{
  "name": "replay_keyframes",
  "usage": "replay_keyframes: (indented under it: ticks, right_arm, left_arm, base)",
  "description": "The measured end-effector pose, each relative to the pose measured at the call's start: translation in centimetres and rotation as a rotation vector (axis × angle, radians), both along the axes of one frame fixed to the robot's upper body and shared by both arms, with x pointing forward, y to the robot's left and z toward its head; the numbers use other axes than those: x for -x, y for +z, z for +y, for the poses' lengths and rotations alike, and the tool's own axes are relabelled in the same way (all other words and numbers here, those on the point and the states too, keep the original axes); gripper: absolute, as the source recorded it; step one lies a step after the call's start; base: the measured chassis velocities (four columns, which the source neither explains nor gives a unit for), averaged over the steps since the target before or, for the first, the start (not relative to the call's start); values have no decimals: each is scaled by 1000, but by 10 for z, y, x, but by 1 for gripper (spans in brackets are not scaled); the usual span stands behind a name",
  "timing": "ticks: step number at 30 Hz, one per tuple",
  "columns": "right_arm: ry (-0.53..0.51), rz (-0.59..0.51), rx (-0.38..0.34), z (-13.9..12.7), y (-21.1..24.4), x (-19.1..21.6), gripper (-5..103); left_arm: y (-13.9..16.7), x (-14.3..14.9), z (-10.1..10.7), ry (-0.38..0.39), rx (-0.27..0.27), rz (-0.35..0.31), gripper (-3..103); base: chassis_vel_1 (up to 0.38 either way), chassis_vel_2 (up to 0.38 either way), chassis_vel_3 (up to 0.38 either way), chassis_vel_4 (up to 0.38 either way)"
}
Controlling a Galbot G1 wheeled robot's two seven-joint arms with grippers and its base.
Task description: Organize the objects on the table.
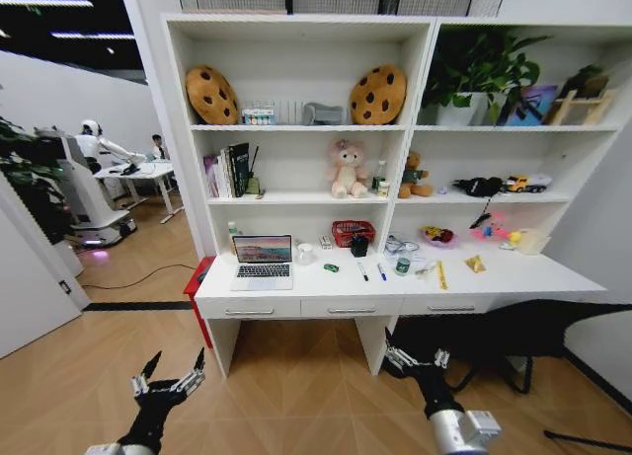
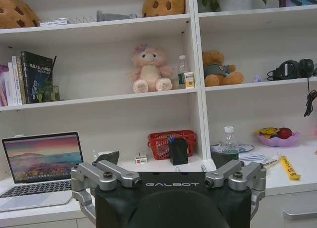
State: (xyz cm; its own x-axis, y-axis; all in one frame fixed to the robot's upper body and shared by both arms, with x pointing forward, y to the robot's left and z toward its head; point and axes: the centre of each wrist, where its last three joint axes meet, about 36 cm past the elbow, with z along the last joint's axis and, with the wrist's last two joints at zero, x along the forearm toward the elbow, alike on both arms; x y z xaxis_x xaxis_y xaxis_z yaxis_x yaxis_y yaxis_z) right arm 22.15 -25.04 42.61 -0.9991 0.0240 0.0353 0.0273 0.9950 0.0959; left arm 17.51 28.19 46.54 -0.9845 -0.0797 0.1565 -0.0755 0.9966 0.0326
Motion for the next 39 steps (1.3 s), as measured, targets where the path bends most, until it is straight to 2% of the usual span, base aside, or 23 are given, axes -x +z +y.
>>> replay_keyframes:
  ticks: [25, 39]
  right_arm:
    - [16, -21, -29, -1, 3, -4, 100]
    - [25, -36, -37, 0, 1, -1, 100]
  left_arm:
    - [6, 3, -3, 20, -1, -26, 98]
    - [2, 2, 0, 35, -7, -44, 98]
  base:
    - [-4, 3, 5, -6]
    - [-166, 160, 182, -176]
